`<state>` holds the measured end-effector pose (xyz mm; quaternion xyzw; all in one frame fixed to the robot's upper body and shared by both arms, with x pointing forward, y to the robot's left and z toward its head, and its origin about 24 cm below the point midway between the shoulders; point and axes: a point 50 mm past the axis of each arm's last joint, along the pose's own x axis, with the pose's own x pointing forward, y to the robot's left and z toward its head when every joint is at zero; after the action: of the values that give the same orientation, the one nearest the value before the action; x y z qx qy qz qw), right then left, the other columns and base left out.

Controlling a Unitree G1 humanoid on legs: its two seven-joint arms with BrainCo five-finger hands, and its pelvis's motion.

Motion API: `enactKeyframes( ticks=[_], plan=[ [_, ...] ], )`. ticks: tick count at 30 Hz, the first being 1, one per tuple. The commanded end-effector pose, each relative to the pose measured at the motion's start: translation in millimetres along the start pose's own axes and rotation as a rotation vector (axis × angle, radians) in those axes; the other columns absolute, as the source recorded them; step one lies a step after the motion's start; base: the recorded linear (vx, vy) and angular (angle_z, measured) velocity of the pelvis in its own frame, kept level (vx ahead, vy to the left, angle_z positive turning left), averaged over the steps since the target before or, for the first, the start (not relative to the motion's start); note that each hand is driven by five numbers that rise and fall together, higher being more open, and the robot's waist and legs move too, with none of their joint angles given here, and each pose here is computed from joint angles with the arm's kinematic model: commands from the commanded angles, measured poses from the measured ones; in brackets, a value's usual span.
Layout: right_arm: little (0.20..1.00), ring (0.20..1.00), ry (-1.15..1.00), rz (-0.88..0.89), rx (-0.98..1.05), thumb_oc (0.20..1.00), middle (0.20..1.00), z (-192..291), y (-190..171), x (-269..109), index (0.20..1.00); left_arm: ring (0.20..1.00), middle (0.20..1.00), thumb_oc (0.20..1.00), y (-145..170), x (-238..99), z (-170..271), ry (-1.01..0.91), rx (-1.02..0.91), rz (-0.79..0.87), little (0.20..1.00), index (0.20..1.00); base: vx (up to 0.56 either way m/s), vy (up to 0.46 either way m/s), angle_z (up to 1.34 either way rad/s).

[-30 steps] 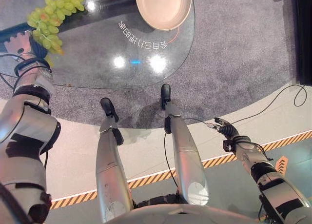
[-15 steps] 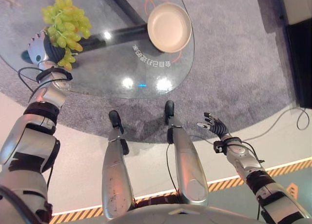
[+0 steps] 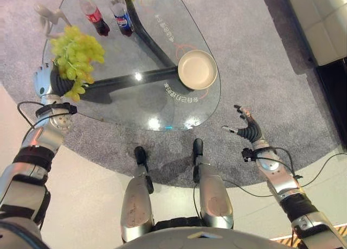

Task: Pick up fruits into the plate

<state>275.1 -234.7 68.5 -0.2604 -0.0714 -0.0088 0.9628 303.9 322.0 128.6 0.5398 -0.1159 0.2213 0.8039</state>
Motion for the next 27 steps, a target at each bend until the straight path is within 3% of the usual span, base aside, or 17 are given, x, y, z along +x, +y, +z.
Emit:
enactKeyframes(
  ticks=[1,7,12,19,27],
  plan=[
    [1.000,1.000,-0.089,0.029,-0.089,1.000,1.000,10,-20,-3,1.000,0.200,0.200,0.200,-2,-8,2,-0.059,-0.017,-0.033,0.200,0.200,0.11,-0.020,0.00],
    [1.000,1.000,-0.154,0.182,-0.166,1.000,1.000,37,-31,17,1.000,0.200,0.200,0.200,-16,-25,21,-0.197,-0.007,-0.269,0.200,0.200,0.15,-0.030,0.07],
    [1.000,1.000,-0.163,0.394,-0.117,1.000,1.000,61,-27,34,1.000,0.200,0.200,0.200,-14,-22,47,-0.376,-0.011,-0.494,0.200,0.200,0.03,-0.038,0.03],
    [1.000,1.000,-0.215,0.792,-0.007,1.000,1.000,94,17,44,1.000,0.200,0.200,0.200,-1,-17,88,-0.551,-0.070,-0.665,0.200,0.200,0.00,-0.011,0.02],
    [1.000,1.000,-0.259,1.067,0.108,1.000,1.000,132,60,33,1.000,0.200,0.200,0.200,6,-14,122,-0.702,0.014,-0.799,0.200,0.200,-0.03,-0.005,0.00]
  ],
)
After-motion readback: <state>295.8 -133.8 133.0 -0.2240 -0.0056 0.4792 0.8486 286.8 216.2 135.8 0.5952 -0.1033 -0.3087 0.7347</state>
